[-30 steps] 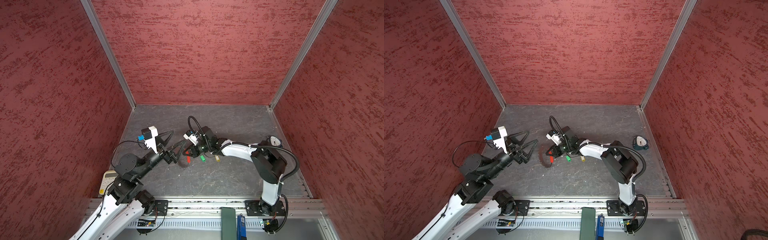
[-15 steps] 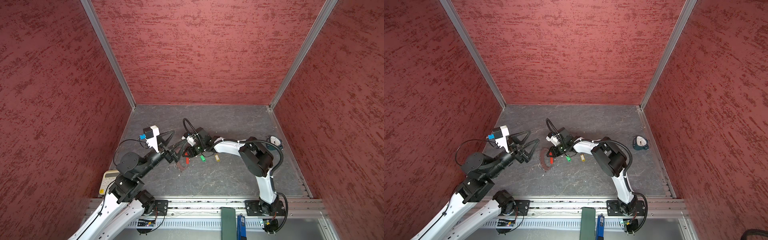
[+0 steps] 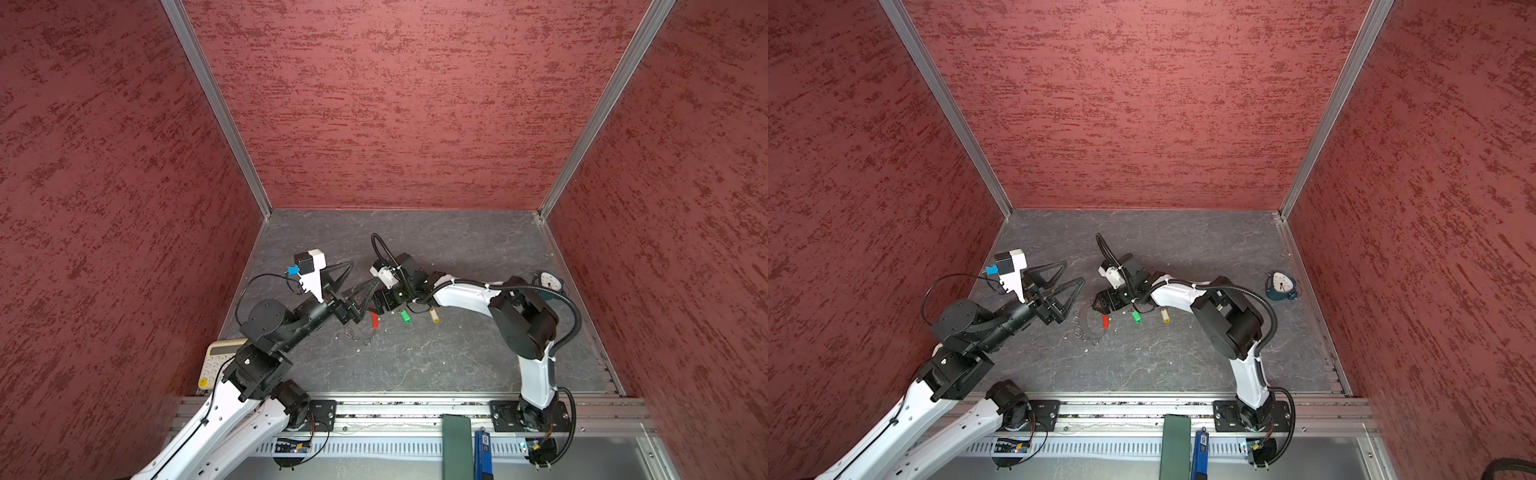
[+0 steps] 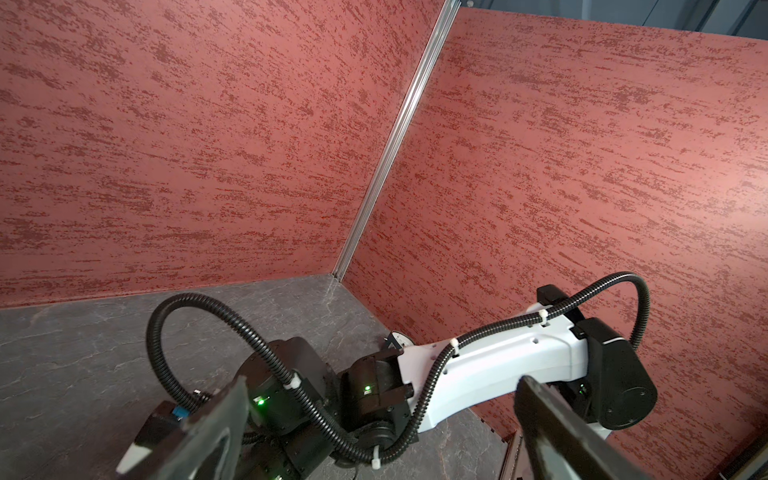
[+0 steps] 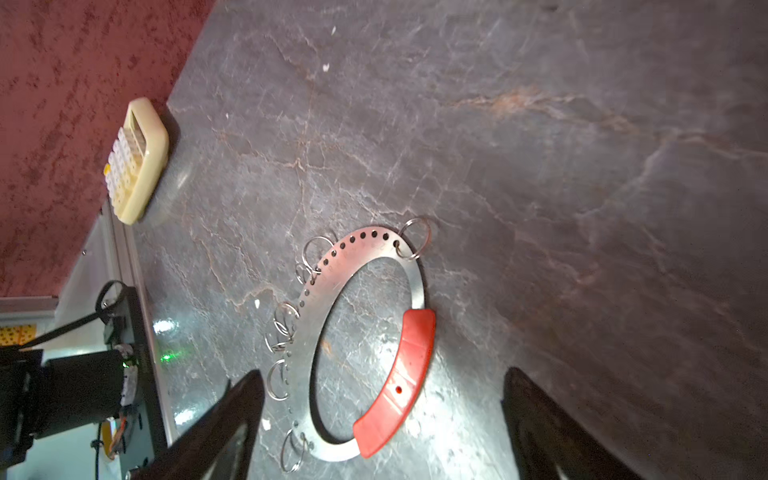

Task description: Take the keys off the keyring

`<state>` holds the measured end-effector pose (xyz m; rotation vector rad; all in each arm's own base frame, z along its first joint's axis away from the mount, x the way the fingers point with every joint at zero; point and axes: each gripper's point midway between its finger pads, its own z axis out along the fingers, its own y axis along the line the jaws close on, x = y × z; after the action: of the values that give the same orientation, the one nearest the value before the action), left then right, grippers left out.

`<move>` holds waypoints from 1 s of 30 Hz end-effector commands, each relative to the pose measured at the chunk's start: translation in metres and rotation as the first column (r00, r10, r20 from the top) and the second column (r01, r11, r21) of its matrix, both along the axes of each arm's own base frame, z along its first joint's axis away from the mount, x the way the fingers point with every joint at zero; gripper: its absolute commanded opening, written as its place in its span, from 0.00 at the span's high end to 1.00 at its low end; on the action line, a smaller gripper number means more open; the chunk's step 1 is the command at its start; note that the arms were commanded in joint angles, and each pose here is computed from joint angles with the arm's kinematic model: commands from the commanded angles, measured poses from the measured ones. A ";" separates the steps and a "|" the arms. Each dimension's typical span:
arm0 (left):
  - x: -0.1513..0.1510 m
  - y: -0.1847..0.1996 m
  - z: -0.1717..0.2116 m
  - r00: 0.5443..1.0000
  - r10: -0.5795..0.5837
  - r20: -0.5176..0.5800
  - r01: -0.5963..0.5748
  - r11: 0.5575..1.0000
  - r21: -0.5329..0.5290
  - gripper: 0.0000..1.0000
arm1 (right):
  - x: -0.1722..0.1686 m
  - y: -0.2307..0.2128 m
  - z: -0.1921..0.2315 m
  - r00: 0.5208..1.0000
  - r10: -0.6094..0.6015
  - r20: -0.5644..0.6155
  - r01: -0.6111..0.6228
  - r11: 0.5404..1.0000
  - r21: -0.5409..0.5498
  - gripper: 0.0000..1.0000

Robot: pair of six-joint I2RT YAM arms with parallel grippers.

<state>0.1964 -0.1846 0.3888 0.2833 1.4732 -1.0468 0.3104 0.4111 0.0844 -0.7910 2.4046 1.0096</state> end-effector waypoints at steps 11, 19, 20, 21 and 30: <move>0.050 0.031 -0.013 0.949 0.316 -0.020 -0.316 0.949 0.014 0.01 | 0.010 -0.063 0.142 0.879 -0.322 0.352 0.232 0.933 0.276 0.01; 0.112 0.054 -0.029 0.842 0.533 0.080 -0.537 0.815 0.219 0.01 | 0.003 -0.133 0.177 0.721 -0.567 0.398 0.430 0.817 0.385 0.01; 0.124 0.063 -0.036 0.816 0.568 0.104 -0.574 0.780 0.249 0.01 | 0.002 -0.137 0.179 0.708 -0.571 0.415 0.431 0.815 0.387 0.01; 0.136 0.073 -0.045 0.787 0.606 0.115 -0.612 0.741 0.276 0.01 | 0.001 -0.140 0.182 0.698 -0.574 0.429 0.430 0.815 0.389 0.01; 0.195 0.203 -0.170 0.516 0.856 0.010 -0.752 0.448 0.483 0.01 | 0.012 -0.167 0.182 0.622 -0.593 0.512 0.509 0.802 0.312 0.01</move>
<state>0.3893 0.0048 0.2200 -0.2808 1.8057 0.0240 0.3155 0.2601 0.2531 -0.2409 1.8454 0.6263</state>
